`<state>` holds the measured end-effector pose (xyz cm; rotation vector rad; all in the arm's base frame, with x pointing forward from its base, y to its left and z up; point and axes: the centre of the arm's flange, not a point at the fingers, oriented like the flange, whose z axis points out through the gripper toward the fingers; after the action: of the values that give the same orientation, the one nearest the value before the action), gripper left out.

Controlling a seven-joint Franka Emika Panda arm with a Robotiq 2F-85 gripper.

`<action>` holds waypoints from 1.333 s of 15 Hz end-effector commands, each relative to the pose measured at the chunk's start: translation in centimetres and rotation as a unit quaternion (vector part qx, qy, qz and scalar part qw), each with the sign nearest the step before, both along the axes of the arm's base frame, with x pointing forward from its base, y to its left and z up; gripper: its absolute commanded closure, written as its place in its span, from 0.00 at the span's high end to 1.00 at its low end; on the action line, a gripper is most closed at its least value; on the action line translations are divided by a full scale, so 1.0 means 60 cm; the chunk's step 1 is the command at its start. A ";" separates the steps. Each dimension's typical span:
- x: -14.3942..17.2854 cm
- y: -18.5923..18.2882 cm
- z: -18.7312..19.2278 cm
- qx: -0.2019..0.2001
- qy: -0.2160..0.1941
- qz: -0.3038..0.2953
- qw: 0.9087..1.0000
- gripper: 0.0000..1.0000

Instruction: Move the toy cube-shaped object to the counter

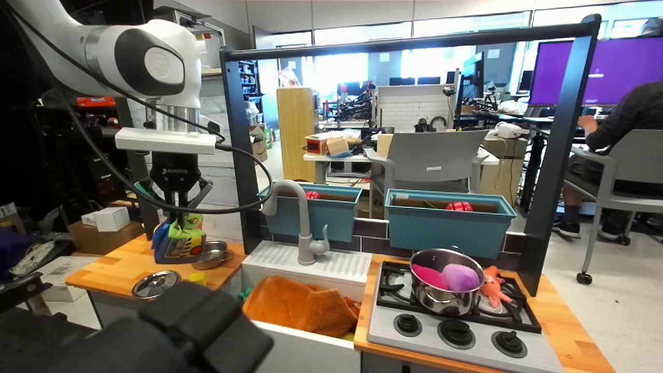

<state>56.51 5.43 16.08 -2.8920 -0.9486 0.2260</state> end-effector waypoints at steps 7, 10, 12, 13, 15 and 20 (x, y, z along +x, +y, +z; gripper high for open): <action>-0.038 0.133 -0.034 0.044 -0.049 0.157 0.985 0.02; -0.039 0.156 -0.033 0.068 -0.085 0.189 0.976 0.02; -0.037 0.168 -0.029 0.088 -0.117 0.212 0.966 0.02; -0.037 0.172 -0.027 0.098 -0.132 0.223 0.961 0.02; -0.036 0.177 -0.024 0.101 -0.153 0.241 0.953 0.02; -0.033 0.180 -0.016 0.118 -0.217 0.267 0.932 0.02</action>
<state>54.90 16.65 14.86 -2.4986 -1.6423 -0.3580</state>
